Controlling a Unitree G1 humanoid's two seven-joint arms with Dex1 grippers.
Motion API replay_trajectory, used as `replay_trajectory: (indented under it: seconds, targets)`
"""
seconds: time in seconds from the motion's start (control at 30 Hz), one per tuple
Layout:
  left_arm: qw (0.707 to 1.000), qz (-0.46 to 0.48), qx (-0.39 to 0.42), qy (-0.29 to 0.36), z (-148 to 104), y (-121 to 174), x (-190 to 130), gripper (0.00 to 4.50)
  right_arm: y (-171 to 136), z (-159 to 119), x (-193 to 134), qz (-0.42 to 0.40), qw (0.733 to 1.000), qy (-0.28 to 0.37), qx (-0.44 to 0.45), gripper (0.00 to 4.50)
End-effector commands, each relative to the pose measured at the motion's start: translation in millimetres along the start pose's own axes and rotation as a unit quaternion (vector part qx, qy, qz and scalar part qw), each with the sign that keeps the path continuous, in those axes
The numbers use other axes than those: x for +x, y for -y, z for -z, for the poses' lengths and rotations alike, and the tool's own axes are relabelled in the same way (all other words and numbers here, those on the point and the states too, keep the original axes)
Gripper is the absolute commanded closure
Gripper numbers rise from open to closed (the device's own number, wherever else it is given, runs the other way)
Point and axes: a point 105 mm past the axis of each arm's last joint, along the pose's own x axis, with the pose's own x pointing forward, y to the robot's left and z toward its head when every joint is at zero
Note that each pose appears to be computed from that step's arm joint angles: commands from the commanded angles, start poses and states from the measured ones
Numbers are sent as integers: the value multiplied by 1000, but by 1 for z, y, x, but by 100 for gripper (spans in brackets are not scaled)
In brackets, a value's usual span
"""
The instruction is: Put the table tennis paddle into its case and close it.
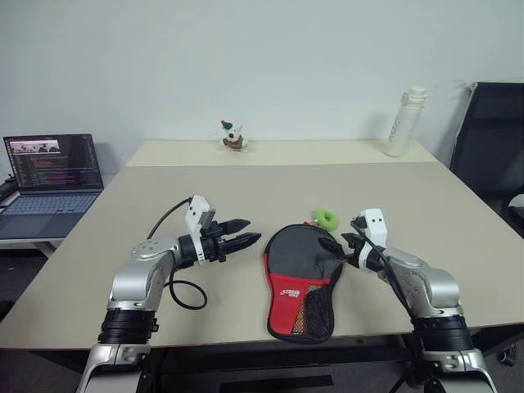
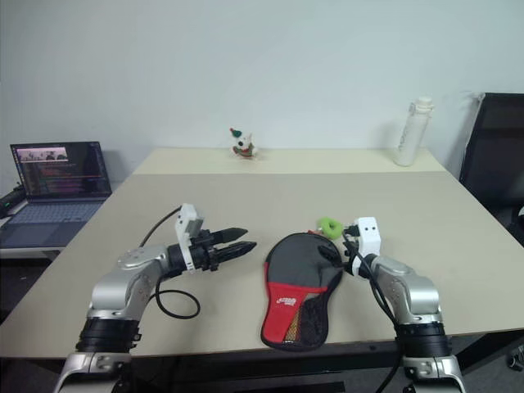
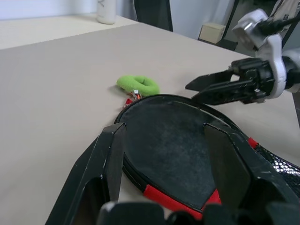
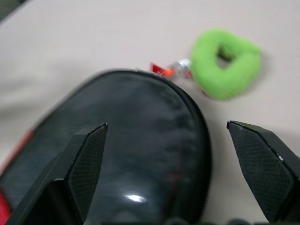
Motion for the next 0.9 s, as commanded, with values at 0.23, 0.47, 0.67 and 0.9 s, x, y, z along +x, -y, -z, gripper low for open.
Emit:
replay_trajectory:
  seconds: [0.23,0.47,0.67,0.9]
  targets:
    - [1000,6,30,9,-16,8,0,167,-19,0,22,-59,998,5,-33,0]
    - [999,13,33,8,-17,10,4,167,-39,-1,27,-110,993,9,-48,0]
    - [999,32,40,5,-18,13,15,167,-26,-9,23,-76,995,14,-70,0]
    - [993,65,88,-33,-6,11,42,167,-10,-32,-30,-94,991,-6,-90,0]
